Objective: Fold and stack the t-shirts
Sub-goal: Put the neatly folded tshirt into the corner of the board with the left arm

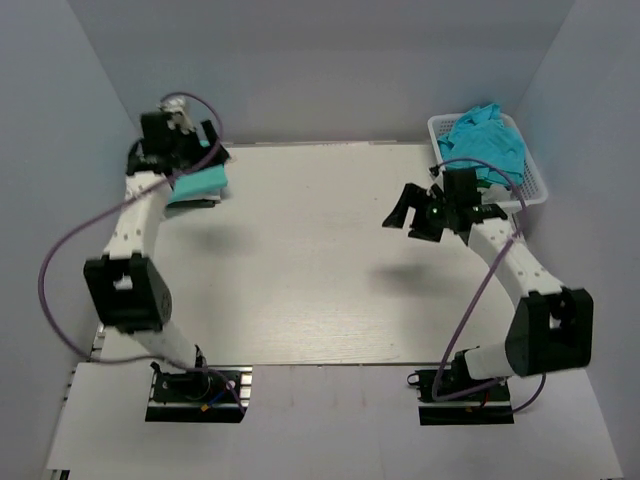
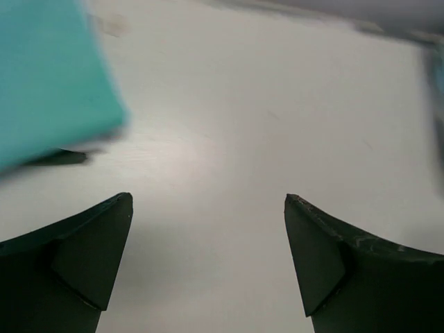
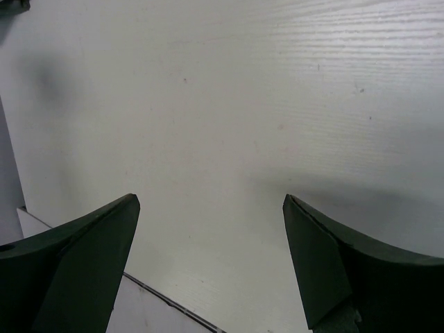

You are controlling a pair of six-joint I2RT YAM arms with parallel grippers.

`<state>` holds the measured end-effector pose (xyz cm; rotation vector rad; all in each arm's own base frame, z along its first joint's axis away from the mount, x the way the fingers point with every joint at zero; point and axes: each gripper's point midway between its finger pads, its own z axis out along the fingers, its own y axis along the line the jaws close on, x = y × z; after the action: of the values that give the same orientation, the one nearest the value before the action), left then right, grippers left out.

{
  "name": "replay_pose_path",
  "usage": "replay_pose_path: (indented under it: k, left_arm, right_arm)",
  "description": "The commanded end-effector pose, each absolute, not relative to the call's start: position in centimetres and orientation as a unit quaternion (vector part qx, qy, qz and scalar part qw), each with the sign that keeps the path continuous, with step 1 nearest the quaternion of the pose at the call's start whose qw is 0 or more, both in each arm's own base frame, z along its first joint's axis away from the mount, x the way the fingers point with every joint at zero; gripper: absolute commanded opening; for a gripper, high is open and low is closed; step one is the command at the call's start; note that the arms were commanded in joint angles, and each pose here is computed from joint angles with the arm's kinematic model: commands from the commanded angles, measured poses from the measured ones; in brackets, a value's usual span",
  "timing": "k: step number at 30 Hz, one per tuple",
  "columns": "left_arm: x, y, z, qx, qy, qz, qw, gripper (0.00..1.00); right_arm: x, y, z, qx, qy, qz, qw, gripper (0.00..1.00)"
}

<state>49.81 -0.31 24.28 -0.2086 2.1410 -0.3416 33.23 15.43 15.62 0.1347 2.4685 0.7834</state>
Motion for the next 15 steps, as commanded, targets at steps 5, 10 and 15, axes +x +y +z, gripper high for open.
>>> replay_pose_path:
  k: [5,10,15]
  left_arm:
    - [36.2,-8.9,23.2,-0.090,0.864,-0.197,0.454,1.00]
    - [30.8,-10.8,21.7,-0.074,0.858,-0.243,0.446,1.00]
    - [29.3,-10.0,21.1,-0.076,0.857,-0.230,0.455,1.00]
  right_arm:
    - [29.8,14.5,16.1,0.048,0.884,0.308,0.348,0.90]
    - [27.8,14.5,16.2,0.058,0.858,0.337,0.384,0.90]
    - [27.7,14.4,16.5,0.058,0.851,0.340,0.396,0.90]
